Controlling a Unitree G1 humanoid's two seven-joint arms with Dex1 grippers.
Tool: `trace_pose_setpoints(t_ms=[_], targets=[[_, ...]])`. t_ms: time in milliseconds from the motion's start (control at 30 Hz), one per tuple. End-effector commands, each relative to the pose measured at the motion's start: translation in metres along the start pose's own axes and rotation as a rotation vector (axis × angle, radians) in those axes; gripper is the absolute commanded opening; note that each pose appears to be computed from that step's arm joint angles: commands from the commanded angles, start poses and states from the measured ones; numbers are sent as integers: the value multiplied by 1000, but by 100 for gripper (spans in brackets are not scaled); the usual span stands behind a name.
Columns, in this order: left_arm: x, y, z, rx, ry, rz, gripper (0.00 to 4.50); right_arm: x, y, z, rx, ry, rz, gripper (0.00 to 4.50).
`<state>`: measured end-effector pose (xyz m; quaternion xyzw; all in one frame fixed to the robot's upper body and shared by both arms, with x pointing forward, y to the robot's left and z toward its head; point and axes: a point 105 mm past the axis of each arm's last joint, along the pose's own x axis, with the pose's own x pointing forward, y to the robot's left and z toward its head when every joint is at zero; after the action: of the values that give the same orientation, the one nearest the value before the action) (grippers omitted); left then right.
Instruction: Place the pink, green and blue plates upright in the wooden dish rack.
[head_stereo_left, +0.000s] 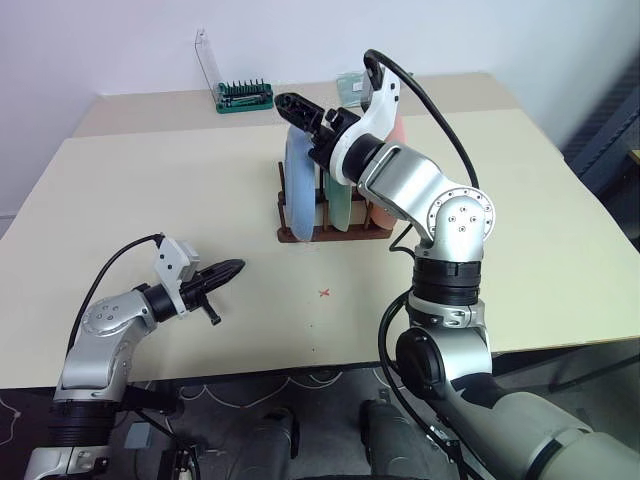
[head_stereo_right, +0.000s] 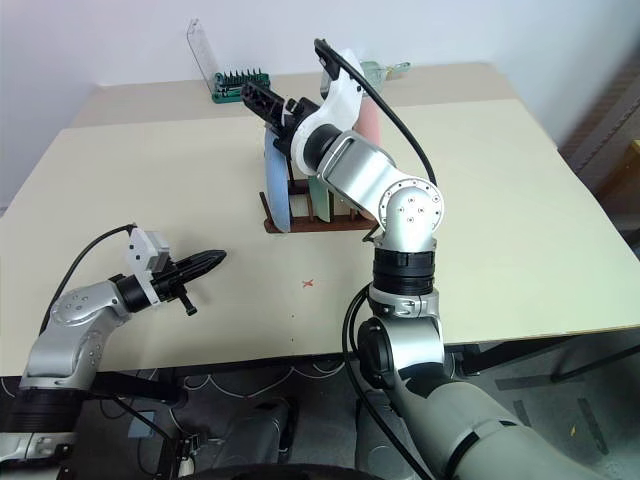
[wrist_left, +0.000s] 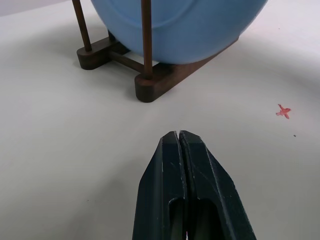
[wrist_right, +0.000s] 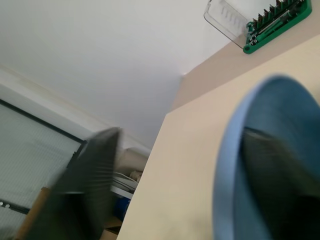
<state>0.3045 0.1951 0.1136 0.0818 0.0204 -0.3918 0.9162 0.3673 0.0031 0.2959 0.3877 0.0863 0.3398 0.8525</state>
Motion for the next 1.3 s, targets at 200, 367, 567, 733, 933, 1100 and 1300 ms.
trace_pose_setpoints(t_ms=[200,367,567,733,933,1100,1300], targets=[[3,-2,14,42,-32,-11,0,-1,21,18,-132,-69,76,447],[5,-4,16,39,-33,-18,0,-4,36,30,-216,-118,144,447],[5,-4,17,40,-33,-11,0,-32,75,52,-473,-193,354,447],[0,1,18,47,-34,25,0,-84,64,82,-869,-312,392,447],[-4,11,12,77,-19,105,0,-157,-29,109,-1030,-197,131,447],[1,15,8,73,-17,112,0,-187,-93,76,-1053,16,5,447],[0,25,1,77,-12,146,0,-190,-136,60,-1061,88,-111,447]])
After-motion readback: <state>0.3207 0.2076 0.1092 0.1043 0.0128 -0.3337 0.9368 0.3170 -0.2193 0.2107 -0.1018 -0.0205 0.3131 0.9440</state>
